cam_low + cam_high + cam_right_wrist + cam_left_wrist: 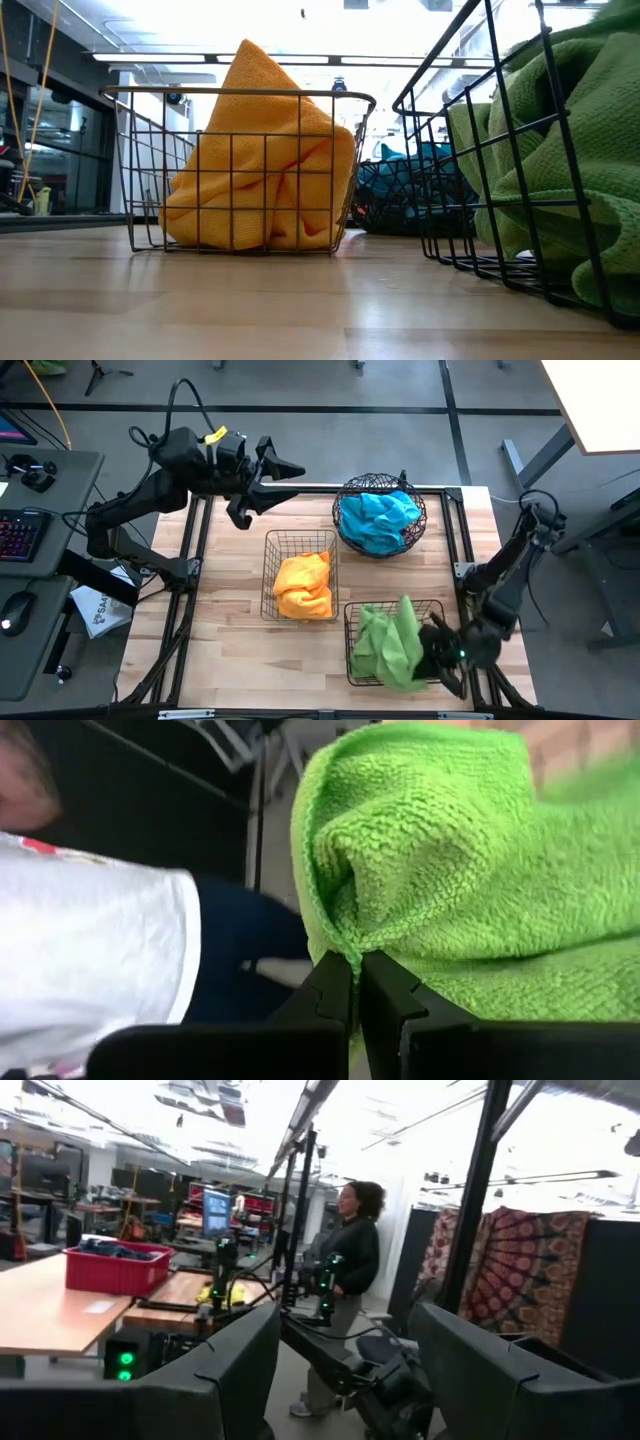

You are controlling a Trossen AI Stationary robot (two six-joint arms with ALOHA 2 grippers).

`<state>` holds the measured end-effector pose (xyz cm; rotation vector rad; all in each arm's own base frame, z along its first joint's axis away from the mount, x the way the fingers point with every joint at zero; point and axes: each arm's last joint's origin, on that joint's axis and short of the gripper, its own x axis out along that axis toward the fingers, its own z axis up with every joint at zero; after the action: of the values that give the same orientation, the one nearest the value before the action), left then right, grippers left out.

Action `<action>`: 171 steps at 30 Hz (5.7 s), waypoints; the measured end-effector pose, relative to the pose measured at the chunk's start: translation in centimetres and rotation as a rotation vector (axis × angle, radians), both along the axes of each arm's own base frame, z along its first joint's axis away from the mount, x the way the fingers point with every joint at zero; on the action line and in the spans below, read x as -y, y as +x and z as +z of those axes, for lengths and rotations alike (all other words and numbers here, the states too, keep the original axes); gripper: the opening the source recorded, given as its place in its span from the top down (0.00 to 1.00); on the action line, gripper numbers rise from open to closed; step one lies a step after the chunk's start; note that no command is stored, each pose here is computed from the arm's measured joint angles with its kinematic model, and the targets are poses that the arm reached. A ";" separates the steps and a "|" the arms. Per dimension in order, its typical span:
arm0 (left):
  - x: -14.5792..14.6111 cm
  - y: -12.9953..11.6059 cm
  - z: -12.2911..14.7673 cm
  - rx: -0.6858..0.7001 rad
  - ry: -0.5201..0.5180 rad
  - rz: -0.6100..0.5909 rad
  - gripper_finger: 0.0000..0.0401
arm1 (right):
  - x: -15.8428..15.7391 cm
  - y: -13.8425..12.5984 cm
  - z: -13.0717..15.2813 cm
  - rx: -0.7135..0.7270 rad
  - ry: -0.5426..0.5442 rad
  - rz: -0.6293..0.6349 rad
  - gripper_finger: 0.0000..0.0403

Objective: Sort microfiber towel by color & place in baskets
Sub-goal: Put the green microfiber towel into the bottom right black metal basket, then return to Home Position

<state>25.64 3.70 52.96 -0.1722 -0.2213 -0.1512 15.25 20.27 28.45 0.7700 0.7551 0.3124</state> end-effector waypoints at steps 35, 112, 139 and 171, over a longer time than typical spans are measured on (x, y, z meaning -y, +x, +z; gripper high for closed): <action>0.0 -0.1 -0.7 -0.089 -0.023 -0.012 0.44 | 5.7 -1.0 -6.6 -0.345 -0.161 -0.252 0.90; 3.9 -12.5 -33.3 0.091 -0.366 0.339 1.00 | 19.3 -6.6 6.4 0.178 -0.341 -0.385 1.00; 3.8 -12.8 -33.2 0.083 -0.353 0.319 1.00 | 18.7 -5.3 -8.9 0.810 -0.305 -0.298 1.00; 3.6 -15.3 -33.8 0.007 -0.333 0.332 1.00 | 18.8 -5.1 -12.3 0.635 -0.405 -0.298 1.00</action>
<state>10.30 0.10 19.17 -0.4622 -0.2779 0.2175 10.17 1.43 16.11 0.3515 0.0885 0.1121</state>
